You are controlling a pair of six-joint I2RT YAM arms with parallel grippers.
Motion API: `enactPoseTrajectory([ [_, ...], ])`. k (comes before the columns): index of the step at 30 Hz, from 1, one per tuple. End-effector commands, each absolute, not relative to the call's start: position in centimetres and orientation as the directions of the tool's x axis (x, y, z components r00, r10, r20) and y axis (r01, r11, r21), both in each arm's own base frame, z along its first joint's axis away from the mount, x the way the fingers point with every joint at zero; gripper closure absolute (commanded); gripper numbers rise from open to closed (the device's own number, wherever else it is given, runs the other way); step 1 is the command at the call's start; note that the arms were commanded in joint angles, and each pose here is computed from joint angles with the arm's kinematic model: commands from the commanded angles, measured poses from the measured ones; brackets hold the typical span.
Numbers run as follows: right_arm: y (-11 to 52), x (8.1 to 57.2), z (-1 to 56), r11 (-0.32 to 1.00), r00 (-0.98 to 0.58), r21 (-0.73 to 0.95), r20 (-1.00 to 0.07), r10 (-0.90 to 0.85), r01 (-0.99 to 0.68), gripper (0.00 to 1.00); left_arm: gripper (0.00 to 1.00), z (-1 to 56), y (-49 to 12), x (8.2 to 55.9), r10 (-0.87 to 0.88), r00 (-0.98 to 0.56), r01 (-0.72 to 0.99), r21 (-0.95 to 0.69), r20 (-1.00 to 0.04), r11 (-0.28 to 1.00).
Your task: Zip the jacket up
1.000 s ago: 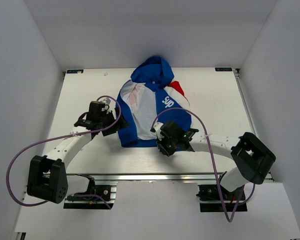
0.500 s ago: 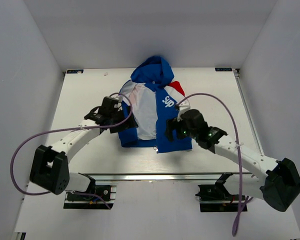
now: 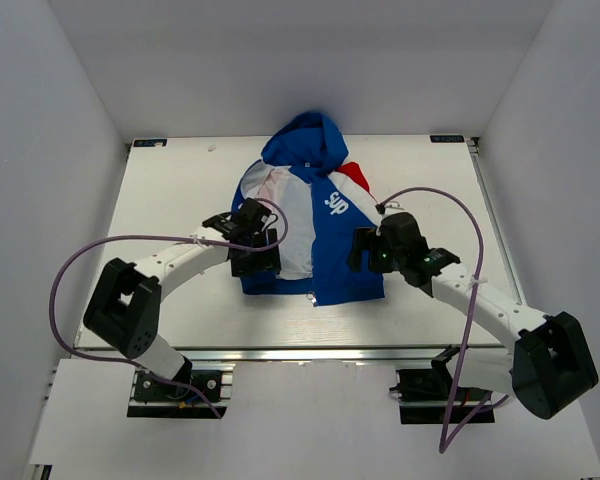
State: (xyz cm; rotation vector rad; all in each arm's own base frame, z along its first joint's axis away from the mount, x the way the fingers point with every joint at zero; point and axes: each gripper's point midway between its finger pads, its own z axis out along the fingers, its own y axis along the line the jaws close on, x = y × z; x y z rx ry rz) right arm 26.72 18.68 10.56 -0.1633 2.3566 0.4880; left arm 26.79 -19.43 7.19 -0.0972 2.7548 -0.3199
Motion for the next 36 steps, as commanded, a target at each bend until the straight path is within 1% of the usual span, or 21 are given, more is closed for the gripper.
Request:
enactPoseTrajectory([
  [1,18.8,27.0,10.3,0.918,-0.742,0.316,-0.669,0.038,-0.239,0.11,0.20,7.4,-19.6,27.1,-0.115,-0.930,-0.045,-0.203,-0.350,0.978],
  [2,18.7,27.0,10.1,0.919,-0.746,0.316,-0.665,0.038,-0.234,0.11,0.24,6.9,-19.9,27.1,-0.107,-0.935,-0.040,-0.198,-0.338,0.979],
  [4,18.7,26.8,9.9,0.919,-0.749,0.316,-0.662,0.037,-0.233,0.11,0.34,6.4,-20.1,27.2,-0.108,-0.938,-0.045,-0.192,-0.330,0.980],
  [8,18.4,26.7,9.7,0.922,-0.750,0.315,-0.660,0.040,-0.228,0.11,0.49,5.2,-19.7,27.4,-0.115,-0.943,-0.069,-0.153,-0.313,0.986],
  [9,18.4,26.7,9.6,0.921,-0.751,0.317,-0.659,0.042,-0.227,0.11,0.60,5.3,-19.9,27.6,-0.117,-0.943,-0.070,-0.155,-0.313,0.985],
  [11,18.4,26.5,9.7,0.918,-0.751,0.321,-0.659,0.039,-0.234,0.11,0.73,5.3,-20.1,27.6,-0.119,-0.944,-0.071,-0.161,-0.307,0.984],
  [12,18.5,26.4,9.7,0.915,-0.750,0.324,-0.661,0.035,-0.243,0.11,0.84,5.6,-20.2,27.7,-0.119,-0.942,-0.068,-0.168,-0.314,0.983],
  [15,18.7,26.2,9.8,0.905,-0.751,0.336,-0.660,0.030,-0.259,0.11,0.99,6.9,-20.4,27.7,-0.124,-0.934,-0.063,-0.188,-0.334,0.980],
  [17,19.4,25.9,10.2,0.884,-0.748,0.364,-0.663,0.025,-0.293,0.11,1.00,7.7,-20.4,27.6,-0.118,-0.930,-0.050,-0.198,-0.348,0.979],
  [21,20.6,25.2,10.5,0.843,-0.752,0.404,-0.659,-0.001,-0.355,0.11,1.00,10.5,-21.3,26.7,-0.077,-0.923,0.030,-0.271,-0.376,0.962],
  [22,21.0,25.0,10.7,0.827,-0.752,0.415,-0.659,-0.015,-0.380,0.11,1.00,10.7,-21.5,26.3,-0.069,-0.924,0.043,-0.279,-0.377,0.959],
  [26,21.3,24.6,10.5,0.814,-0.758,0.410,-0.650,-0.056,-0.411,0.11,1.00,10.9,-23.1,24.0,-0.046,-0.935,0.104,-0.394,-0.352,0.913],
  [28,21.1,24.4,10.1,0.820,-0.764,0.397,-0.640,-0.075,-0.412,0.11,1.00,11.7,-24.0,22.8,-0.031,-0.940,0.135,-0.455,-0.339,0.880],
  [31,21.3,24.1,10.0,0.824,-0.753,0.374,-0.651,-0.095,-0.426,0.11,1.00,11.4,-24.6,21.4,-0.021,-0.945,0.144,-0.472,-0.327,0.870],
  [36,21.5,23.9,9.0,0.873,-0.727,0.222,-0.658,-0.195,-0.434,0.11,1.00,7.6,-24.4,18.9,-0.006,-0.969,0.107,-0.443,-0.247,0.890],
])
